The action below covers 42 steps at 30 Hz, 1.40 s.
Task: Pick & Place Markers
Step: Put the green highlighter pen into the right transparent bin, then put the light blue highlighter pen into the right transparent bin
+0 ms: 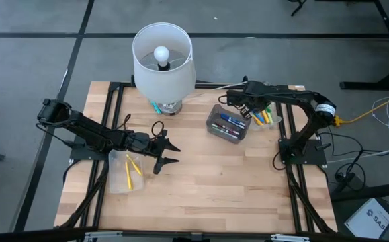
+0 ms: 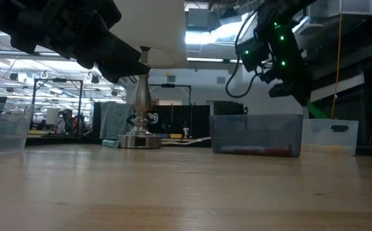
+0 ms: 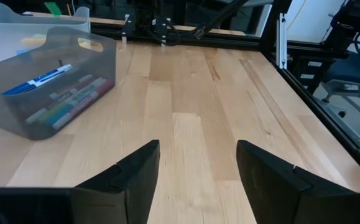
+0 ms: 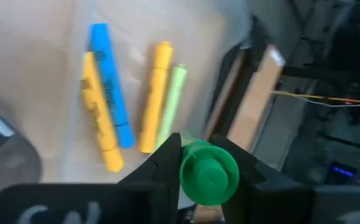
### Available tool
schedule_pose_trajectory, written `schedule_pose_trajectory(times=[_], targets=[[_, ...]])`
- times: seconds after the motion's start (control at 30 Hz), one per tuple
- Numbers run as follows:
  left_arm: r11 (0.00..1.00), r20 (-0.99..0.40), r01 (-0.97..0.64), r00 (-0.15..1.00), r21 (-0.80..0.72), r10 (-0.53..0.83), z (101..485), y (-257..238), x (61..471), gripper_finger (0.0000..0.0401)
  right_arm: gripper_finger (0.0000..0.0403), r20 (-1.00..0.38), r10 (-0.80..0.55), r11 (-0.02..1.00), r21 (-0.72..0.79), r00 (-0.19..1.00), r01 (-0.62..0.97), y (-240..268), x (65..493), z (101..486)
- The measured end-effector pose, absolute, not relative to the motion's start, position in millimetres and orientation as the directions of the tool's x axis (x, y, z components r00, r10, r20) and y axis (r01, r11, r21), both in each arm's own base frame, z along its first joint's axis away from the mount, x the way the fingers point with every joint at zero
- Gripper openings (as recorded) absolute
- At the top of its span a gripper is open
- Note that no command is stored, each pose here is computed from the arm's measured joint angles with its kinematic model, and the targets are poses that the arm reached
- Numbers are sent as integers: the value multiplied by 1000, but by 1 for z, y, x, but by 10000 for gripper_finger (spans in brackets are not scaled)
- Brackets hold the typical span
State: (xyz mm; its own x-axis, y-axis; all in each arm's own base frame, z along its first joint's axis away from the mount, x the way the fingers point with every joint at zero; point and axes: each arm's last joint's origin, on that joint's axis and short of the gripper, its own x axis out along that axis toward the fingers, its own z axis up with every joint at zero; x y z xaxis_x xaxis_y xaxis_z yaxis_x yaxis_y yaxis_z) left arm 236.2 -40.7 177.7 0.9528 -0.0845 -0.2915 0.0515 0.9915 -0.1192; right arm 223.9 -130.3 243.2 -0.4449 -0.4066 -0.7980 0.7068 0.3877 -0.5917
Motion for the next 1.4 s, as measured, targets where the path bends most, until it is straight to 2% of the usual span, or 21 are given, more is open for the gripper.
schedule_pose_trajectory(times=[0.17, 0.47, 0.8, 0.9, 1.07, 1.23, 1.4], targets=[[992, -290, 51, 953, -118, -84, 178, -41, 236, 208, 92, -838, -380, 426, -533, -390, 731, -136, 225, 230], [994, -289, 58, 954, -95, -83, 178, -41, 236, 212, 99, -835, -391, 405, -533, -386, 743, -137, 225, 229], [995, -288, 38, 956, -89, -62, 178, -40, 236, 212, 148, -836, -390, 400, -532, -386, 746, -137, 225, 229], [995, -288, 38, 956, -89, -62, 178, -40, 236, 212, 157, -863, -346, 377, -487, -368, 788, -136, 226, 228], [995, -288, 36, 956, -88, -60, 178, -40, 236, 212, 160, -904, -265, 402, -419, -335, 814, -133, 227, 227], [997, -286, -3, 958, -77, -19, 178, -39, 236, 212, 160, -891, -312, 447, -445, -331, 776, -132, 225, 233], [993, -285, -26, 958, -114, -8, 178, -38, 236, 212, 160, -899, -382, 508, -398, -214, 764, -119, 217, 258]])
